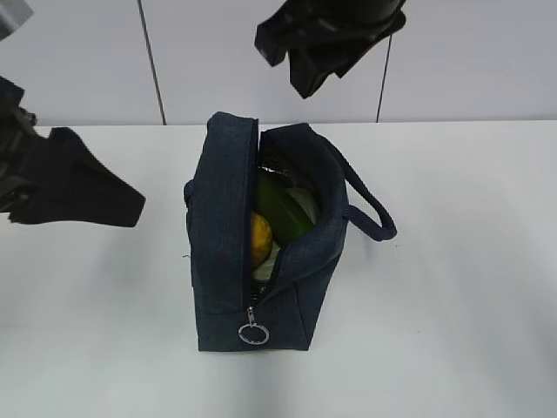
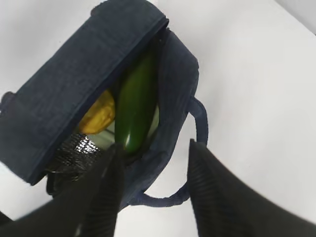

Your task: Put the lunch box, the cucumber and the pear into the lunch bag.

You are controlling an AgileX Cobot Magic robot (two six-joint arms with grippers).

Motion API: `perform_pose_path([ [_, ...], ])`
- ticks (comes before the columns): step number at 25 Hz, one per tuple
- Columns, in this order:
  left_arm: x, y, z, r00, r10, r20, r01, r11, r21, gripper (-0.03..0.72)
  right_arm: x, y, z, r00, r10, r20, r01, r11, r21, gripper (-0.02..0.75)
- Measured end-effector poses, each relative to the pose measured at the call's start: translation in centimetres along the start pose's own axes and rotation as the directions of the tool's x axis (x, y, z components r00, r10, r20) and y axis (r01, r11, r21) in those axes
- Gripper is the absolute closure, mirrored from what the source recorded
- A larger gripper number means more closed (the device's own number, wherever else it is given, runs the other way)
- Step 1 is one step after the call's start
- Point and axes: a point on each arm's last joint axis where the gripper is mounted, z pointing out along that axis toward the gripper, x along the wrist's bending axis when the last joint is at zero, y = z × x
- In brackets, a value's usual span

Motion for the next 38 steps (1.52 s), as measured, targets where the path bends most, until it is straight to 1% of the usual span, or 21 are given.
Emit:
perform_pose_path([
  [4, -0.6, -0.6, -1.6, 0.999, 0.041, -0.008, -0.041, 0.999, -0.017, 0.344, 0.1, -1.2, -3.4, 0.998, 0.015, -0.058, -0.018, 0.998, -0.058, 0.405],
  [10, -0.8, -2.2, -2.4, 0.998, 0.054, -0.01, -0.055, 0.998, -0.019, 0.344, 0.7, -4.8, -7.1, 0.988, -0.009, -0.152, -0.005, 0.996, -0.09, 0.412],
  [15, -0.4, -3.9, -2.2, 0.998, 0.051, -0.026, -0.052, 0.998, -0.021, 0.344, 1.2, -9.9, -9.8, 0.977, -0.039, -0.21, 0.018, 0.995, -0.103, 0.412],
  [18, 0.0, -5.0, -2.0, 0.997, 0.066, -0.043, -0.068, 0.997, -0.034, 0.343, 1.8, -13.5, -10.3, 0.967, -0.062, -0.245, 0.038, 0.994, -0.104, 0.412],
  [19, 0.1, -5.3, -1.9, 0.996, 0.07, -0.048, -0.072, 0.997, -0.041, 0.343, 1.9, -14.5, -10.5, 0.967, -0.065, -0.248, 0.034, 0.991, -0.129, 0.412],
  [25, 0.5, -6.6, -1.6, 0.994, 0.078, -0.072, -0.084, 0.993, -0.08, 0.342, 2.6, -19.6, -8.9, 0.966, -0.056, -0.252, 0.002, 0.977, -0.211, 0.413],
  [30, 0.8, -6.7, -1.4, 0.992, 0.09, -0.091, -0.1, 0.989, -0.112, 0.342, 3.3, -22.7, -6.2, 0.967, -0.023, -0.255, -0.065, 0.941, -0.332, 0.414],
  [33, 0.9, -6.3, -1.5, 0.989, 0.098, -0.109, -0.115, 0.981, -0.155, 0.342, 3.7, -24.5, -4.5, 0.964, 0.013, -0.266, -0.121, 0.911, -0.395, 0.414],
  [38, 1.1, -5.5, -1.7, 0.984, 0.105, -0.142, -0.137, 0.963, -0.234, 0.344, 4.1, -27.0, -1.2, 0.964, 0.06, -0.26, -0.168, 0.893, -0.418, 0.414],
])
